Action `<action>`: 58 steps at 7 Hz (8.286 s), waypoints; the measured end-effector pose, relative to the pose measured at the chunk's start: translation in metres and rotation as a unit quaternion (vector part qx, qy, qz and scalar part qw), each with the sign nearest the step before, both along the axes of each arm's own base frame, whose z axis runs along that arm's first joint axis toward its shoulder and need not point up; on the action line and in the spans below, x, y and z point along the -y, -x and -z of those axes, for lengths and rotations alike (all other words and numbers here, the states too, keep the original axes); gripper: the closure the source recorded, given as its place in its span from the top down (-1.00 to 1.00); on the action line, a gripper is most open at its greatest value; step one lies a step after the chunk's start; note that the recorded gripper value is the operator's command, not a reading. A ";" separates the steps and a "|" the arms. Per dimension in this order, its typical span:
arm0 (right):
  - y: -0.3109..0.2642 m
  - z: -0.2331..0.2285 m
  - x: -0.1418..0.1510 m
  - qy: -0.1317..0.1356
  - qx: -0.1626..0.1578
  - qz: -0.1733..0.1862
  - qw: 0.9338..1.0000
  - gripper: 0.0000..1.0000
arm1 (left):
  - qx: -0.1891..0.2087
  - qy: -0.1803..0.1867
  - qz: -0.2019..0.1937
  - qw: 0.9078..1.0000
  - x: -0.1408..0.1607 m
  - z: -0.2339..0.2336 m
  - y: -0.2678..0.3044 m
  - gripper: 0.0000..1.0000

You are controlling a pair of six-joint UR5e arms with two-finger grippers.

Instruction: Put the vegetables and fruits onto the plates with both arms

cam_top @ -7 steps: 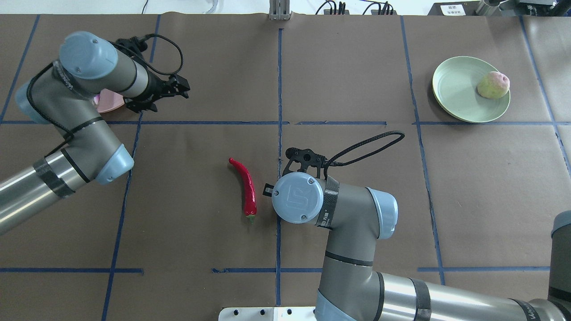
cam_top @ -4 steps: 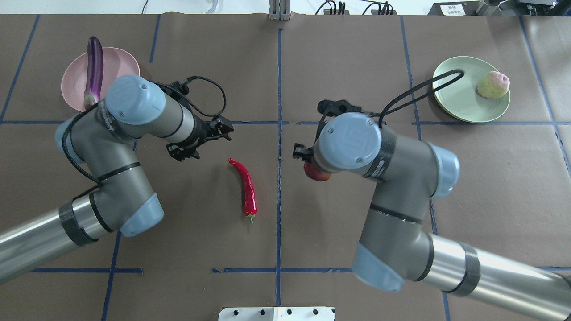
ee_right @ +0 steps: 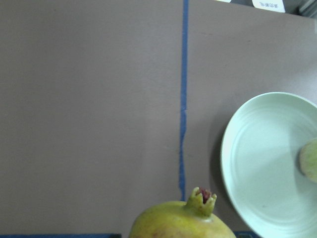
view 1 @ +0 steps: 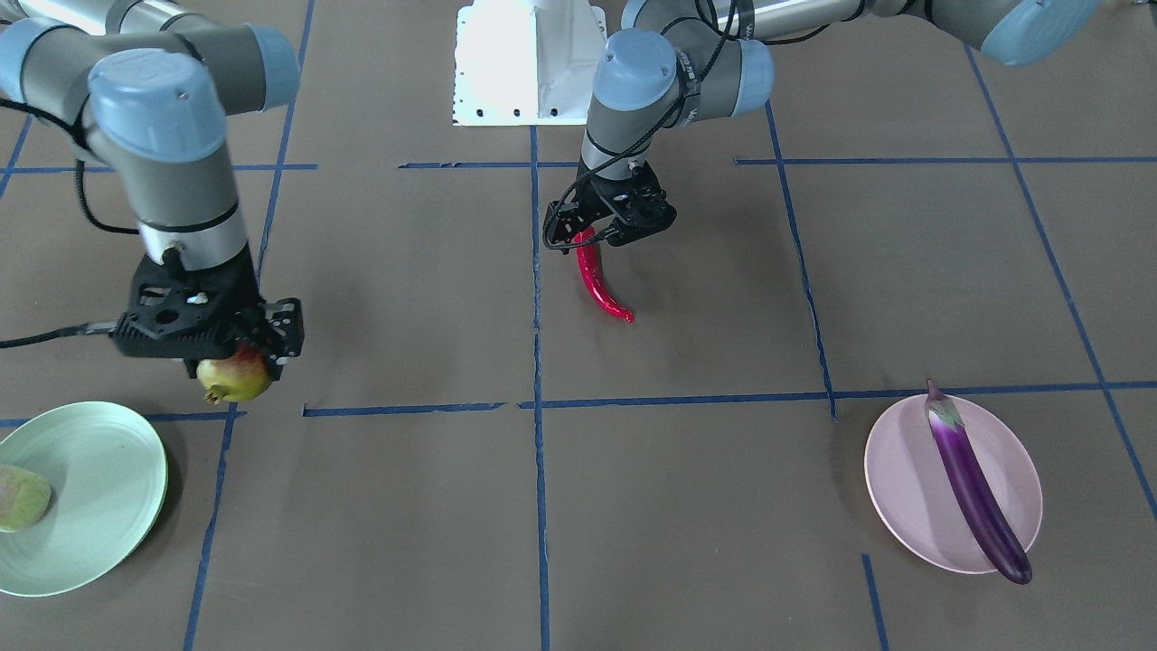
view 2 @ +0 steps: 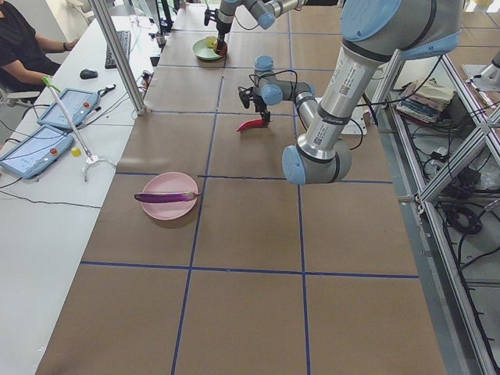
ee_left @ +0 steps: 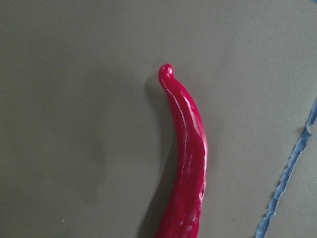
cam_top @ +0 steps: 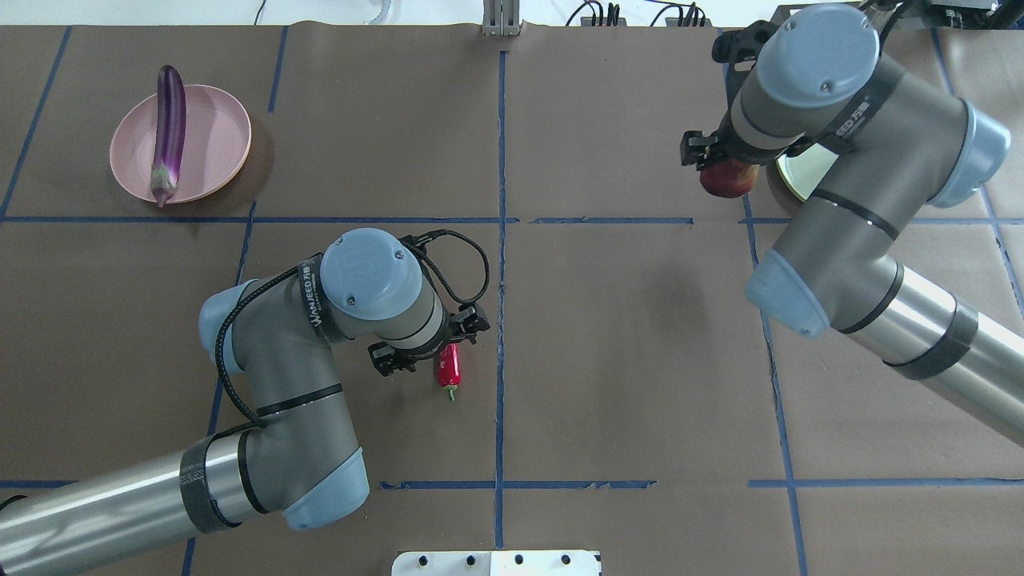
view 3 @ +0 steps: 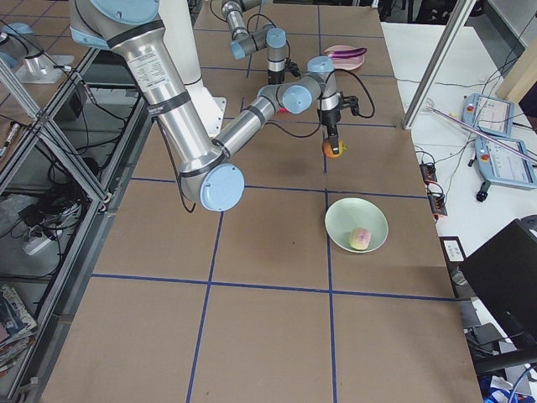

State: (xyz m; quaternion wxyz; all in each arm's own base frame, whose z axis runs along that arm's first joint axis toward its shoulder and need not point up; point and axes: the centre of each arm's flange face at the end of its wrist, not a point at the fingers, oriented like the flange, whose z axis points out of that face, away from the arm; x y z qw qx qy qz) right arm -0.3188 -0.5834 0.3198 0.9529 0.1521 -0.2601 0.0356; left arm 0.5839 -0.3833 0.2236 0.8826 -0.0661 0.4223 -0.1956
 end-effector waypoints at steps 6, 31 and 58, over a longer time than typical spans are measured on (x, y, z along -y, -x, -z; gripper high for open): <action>-0.047 -0.160 0.099 0.003 -0.069 0.028 0.997 0.99 | -0.007 -0.018 0.056 0.998 0.054 0.030 0.029 -1.00; -0.400 -0.244 -0.091 0.041 0.108 0.162 0.980 1.00 | 0.058 -0.208 -0.212 0.953 0.081 -0.287 0.616 1.00; -0.368 -0.268 -0.090 0.070 0.108 0.188 0.974 1.00 | 0.037 -0.152 -0.220 0.963 0.030 -0.328 0.612 1.00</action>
